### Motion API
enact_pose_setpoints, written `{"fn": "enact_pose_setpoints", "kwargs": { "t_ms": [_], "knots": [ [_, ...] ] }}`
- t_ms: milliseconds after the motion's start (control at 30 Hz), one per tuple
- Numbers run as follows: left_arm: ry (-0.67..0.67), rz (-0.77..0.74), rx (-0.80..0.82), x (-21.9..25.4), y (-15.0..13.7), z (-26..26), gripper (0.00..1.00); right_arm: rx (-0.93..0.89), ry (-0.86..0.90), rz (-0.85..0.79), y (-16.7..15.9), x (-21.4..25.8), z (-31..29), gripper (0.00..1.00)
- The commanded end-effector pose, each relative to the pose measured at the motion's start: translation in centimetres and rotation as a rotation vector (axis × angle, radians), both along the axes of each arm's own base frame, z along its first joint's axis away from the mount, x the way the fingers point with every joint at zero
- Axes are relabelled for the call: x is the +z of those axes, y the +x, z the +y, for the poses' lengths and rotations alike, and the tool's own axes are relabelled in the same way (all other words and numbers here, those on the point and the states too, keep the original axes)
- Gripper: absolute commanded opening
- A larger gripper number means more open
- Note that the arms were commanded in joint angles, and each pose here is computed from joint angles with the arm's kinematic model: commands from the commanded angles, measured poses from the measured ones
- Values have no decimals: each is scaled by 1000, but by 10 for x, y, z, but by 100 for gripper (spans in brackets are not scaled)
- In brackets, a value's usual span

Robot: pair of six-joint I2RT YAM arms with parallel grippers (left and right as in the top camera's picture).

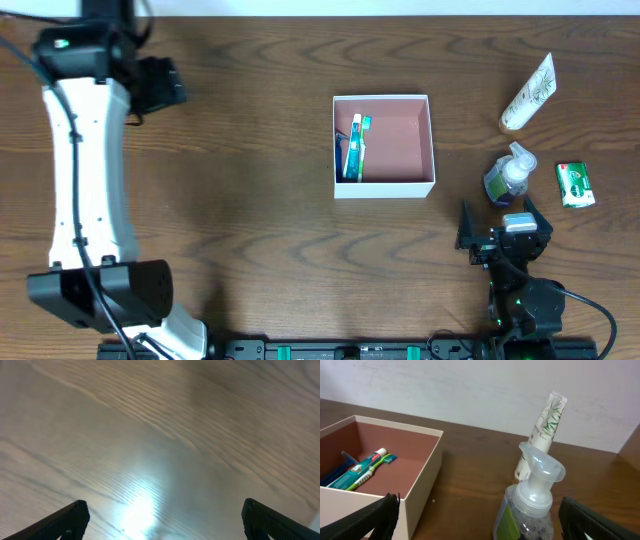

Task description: Pack container

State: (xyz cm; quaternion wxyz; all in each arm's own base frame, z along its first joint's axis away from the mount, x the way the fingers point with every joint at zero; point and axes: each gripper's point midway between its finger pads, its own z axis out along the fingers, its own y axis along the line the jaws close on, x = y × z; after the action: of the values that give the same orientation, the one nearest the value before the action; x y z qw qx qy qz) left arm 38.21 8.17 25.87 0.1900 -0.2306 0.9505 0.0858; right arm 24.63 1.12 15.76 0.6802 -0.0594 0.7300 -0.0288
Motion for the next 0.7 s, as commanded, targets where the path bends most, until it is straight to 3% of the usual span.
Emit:
{"fn": "enact_pose_setpoints", "kwargs": {
  "t_ms": [0,667],
  "knots": [
    [6,14,75,-5,-6,26,98,-16,-15,-2,0,0,-4,99],
    [13,-26,127,-2,-3,47,98,-16,-15,-2,0,0,-4,99]
  ]
}}
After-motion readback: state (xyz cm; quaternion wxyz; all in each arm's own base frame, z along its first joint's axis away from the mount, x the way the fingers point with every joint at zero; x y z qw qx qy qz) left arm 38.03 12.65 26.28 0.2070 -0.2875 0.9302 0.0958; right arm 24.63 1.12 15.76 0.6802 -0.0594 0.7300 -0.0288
